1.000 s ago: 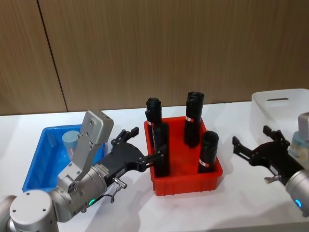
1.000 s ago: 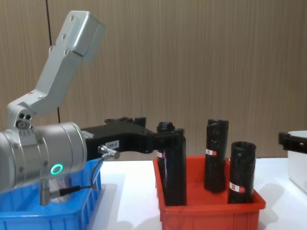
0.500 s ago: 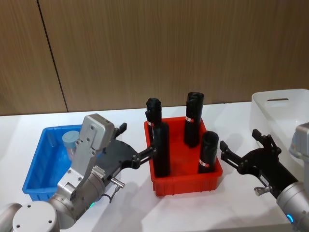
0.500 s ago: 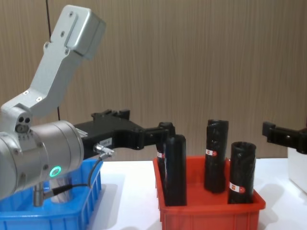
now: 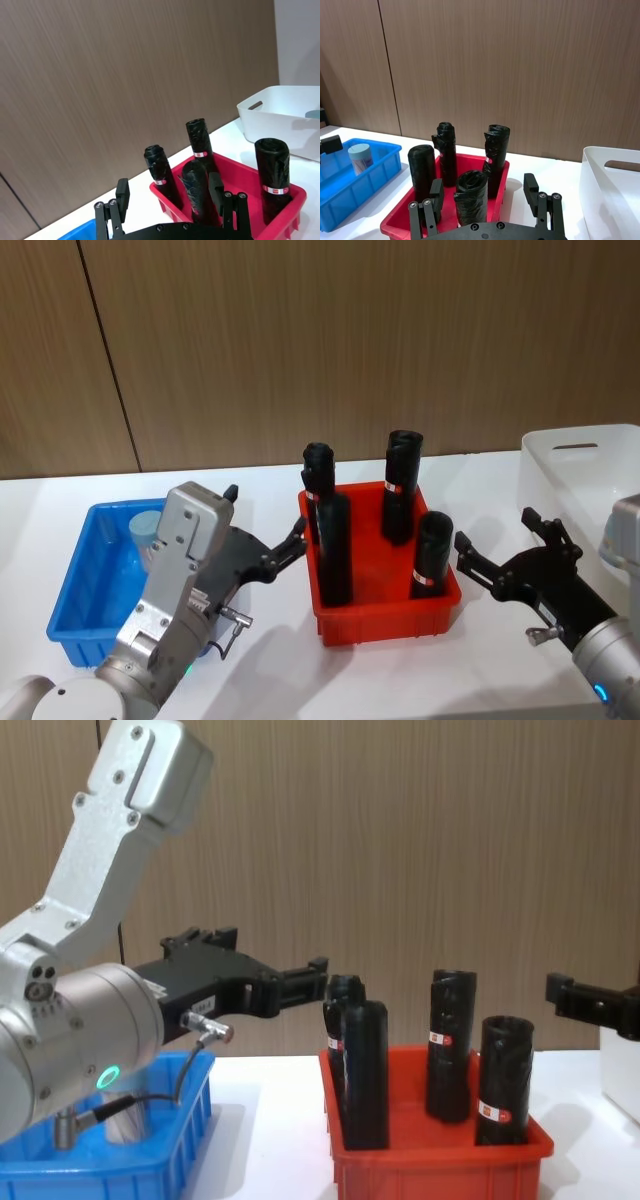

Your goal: Pick the cotton swabs from the blue box and place them into the white box.

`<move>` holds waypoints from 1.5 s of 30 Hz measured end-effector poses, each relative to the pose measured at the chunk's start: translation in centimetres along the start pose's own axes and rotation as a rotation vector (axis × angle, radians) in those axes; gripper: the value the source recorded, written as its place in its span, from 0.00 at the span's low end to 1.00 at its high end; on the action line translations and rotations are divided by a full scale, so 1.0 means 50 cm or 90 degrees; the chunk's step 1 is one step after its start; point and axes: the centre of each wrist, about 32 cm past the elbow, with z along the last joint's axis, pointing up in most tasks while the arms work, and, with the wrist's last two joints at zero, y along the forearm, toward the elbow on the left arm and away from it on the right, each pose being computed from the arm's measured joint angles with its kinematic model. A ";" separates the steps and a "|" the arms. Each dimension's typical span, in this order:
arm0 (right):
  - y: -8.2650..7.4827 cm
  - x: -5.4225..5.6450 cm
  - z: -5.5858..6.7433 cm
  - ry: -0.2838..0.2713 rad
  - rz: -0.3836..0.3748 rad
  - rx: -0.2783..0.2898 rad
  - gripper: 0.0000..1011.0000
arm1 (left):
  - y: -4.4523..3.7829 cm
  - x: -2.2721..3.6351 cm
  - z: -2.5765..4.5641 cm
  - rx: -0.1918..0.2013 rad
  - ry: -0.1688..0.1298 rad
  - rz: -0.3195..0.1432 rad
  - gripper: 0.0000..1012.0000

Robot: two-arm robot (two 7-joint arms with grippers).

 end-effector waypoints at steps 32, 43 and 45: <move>0.006 0.010 0.002 0.015 0.036 -0.016 0.99 | 0.002 -0.003 0.001 -0.003 -0.004 0.011 0.99; 0.032 0.028 -0.001 0.027 0.093 -0.047 0.99 | 0.002 -0.003 0.001 -0.002 -0.003 0.011 0.99; 0.038 0.031 -0.003 0.028 0.101 -0.052 0.99 | 0.002 -0.003 0.001 -0.002 -0.003 0.011 0.99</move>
